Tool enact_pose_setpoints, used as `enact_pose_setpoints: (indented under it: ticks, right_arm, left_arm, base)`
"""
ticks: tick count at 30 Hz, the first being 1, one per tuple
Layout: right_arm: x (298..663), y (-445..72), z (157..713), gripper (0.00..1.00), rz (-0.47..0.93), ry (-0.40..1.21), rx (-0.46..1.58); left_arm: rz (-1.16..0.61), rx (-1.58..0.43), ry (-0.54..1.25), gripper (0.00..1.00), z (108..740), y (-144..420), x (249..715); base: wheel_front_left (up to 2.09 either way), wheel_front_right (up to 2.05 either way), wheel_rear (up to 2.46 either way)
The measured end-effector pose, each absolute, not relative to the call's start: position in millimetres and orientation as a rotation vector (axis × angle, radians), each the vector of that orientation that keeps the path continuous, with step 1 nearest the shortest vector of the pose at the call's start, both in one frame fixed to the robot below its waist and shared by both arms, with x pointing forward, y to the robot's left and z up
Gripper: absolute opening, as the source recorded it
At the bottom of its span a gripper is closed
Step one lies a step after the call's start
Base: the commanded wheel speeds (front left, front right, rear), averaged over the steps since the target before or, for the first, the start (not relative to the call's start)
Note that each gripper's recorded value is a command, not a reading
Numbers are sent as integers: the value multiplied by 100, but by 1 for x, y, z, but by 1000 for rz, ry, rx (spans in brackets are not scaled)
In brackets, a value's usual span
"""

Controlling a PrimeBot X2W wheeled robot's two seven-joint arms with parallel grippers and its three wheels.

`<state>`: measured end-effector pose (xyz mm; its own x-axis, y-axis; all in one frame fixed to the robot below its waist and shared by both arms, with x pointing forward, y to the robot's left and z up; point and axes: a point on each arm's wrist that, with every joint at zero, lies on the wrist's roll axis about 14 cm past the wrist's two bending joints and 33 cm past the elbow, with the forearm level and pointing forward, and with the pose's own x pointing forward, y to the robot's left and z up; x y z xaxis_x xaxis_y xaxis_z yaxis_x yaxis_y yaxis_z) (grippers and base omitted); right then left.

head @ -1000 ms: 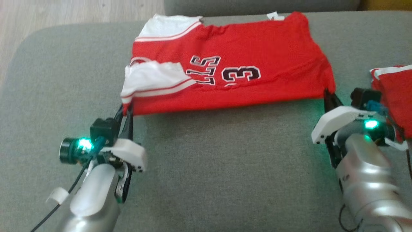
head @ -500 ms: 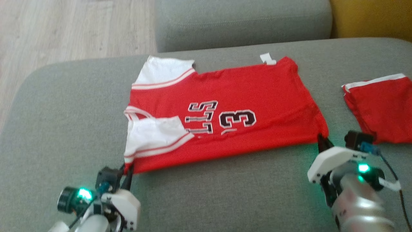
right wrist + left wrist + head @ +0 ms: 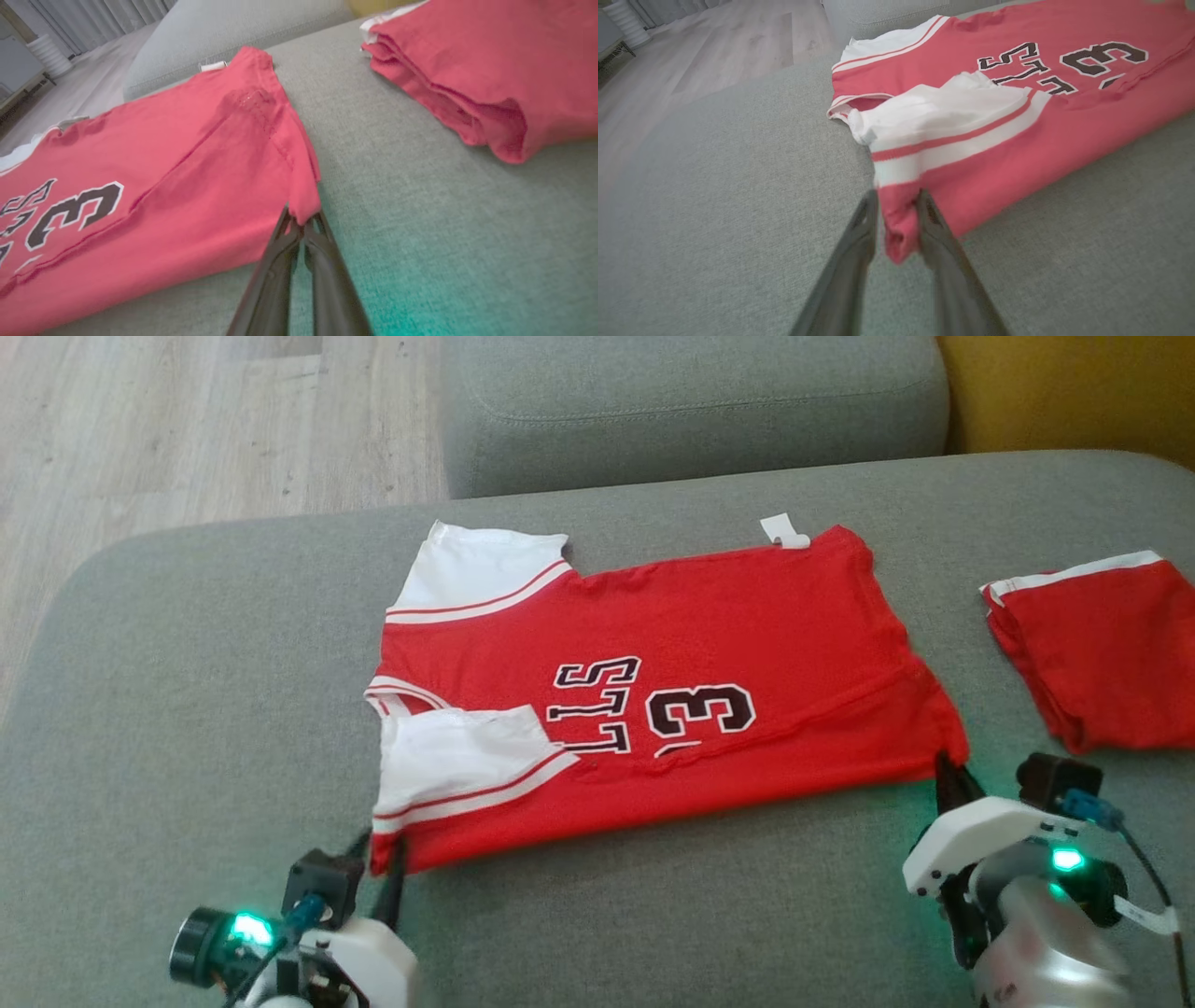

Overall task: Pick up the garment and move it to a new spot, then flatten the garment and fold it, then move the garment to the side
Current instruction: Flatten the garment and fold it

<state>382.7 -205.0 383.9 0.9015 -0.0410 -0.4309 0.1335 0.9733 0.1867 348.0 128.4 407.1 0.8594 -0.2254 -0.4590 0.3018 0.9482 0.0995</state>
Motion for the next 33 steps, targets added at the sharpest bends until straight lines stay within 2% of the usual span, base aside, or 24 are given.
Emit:
enact_pose_setpoints:
  ticks: [1,6,17,21,25,28,33]
  right_arm:
    - [385,-205,387,100,-91,426,215]
    - [392,-205,403,100,-86,338,226]
    - [398,-182,472,100,31,48,175]
    - [385,-180,463,100,34,62,180]
    - [389,-178,466,100,41,50,182]
    - [400,-178,469,100,42,35,186]
    - [423,-175,477,100,59,1,190]
  left_arm:
    - [-274,168,454,100,409,128,349]
    - [-207,169,382,100,420,138,355]
    - [-115,10,29,100,483,134,388]
    - [-108,-25,10,100,488,131,397]
    - [-143,-9,0,100,490,126,410]
    - [-219,29,-21,100,499,117,444]
    - [-337,135,60,100,503,113,508]
  base:
    - [0,0,0]
    - [0,0,0]
    - [0,0,0]
    - [0,0,0]
    - [0,0,0]
    - [0,0,0]
    - [0,0,0]
